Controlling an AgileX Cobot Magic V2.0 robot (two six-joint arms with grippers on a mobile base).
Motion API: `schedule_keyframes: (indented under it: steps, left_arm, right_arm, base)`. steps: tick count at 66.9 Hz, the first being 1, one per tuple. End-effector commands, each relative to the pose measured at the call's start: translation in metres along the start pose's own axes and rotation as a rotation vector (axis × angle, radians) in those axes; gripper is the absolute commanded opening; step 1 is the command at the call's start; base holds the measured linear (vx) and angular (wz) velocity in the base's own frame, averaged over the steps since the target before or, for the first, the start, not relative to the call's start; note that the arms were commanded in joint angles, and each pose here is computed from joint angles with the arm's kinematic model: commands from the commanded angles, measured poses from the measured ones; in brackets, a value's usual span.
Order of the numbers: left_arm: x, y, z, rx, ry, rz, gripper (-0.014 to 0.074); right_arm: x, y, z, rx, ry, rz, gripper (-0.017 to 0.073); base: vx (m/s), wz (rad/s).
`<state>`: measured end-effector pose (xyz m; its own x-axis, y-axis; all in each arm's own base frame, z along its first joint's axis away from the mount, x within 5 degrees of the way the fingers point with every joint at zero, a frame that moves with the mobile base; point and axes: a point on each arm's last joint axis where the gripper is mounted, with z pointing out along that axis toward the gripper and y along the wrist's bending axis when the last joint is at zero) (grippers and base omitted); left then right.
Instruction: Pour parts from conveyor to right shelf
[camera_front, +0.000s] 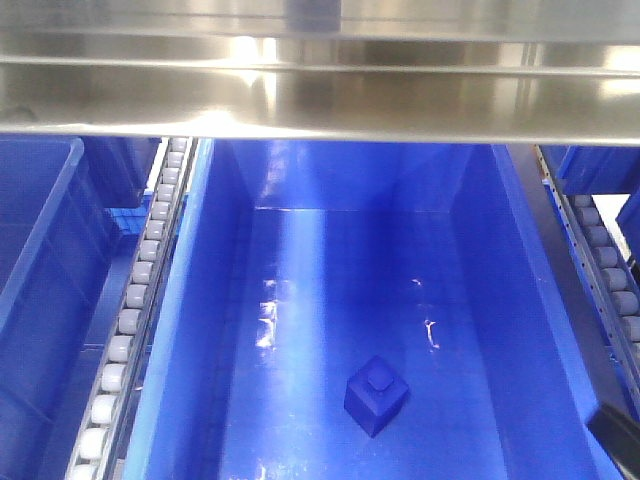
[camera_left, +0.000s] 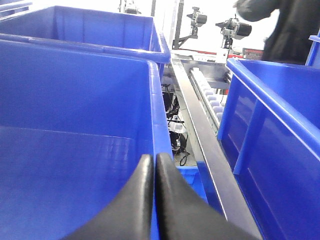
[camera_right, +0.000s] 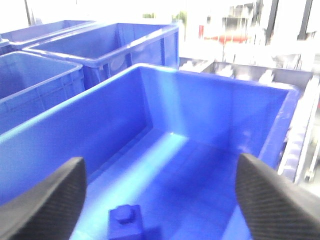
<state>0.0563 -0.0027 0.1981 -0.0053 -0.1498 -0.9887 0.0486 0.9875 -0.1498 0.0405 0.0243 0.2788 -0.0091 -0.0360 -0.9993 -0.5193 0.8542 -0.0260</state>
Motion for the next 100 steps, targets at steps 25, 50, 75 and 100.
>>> schedule_keyframes:
  steps: [25,50,75,100]
  left_arm:
    - [0.000,0.000,0.000,0.017,-0.059,-0.013,-0.0006]
    - [0.000,0.000,0.000,0.017,-0.059,-0.013,-0.0006]
    - [0.000,0.000,0.000,0.017,-0.059,-0.013,-0.0006]
    - [0.000,0.000,0.000,0.017,-0.059,-0.013,-0.0006]
  right_arm:
    - [-0.007,0.000,-0.003,0.004,-0.077,-0.019,-0.0010]
    - [-0.007,0.000,-0.003,0.004,-0.077,-0.019,-0.0008]
    - [0.003,-0.002,0.000,0.046,-0.065,-0.101,-0.0008]
    - [0.037,-0.026,0.003,0.513,-0.095,-0.083,-0.0008]
  base:
    - [0.00,0.00]
    - [0.00,0.00]
    - [0.00,0.00]
    - [0.00,0.00]
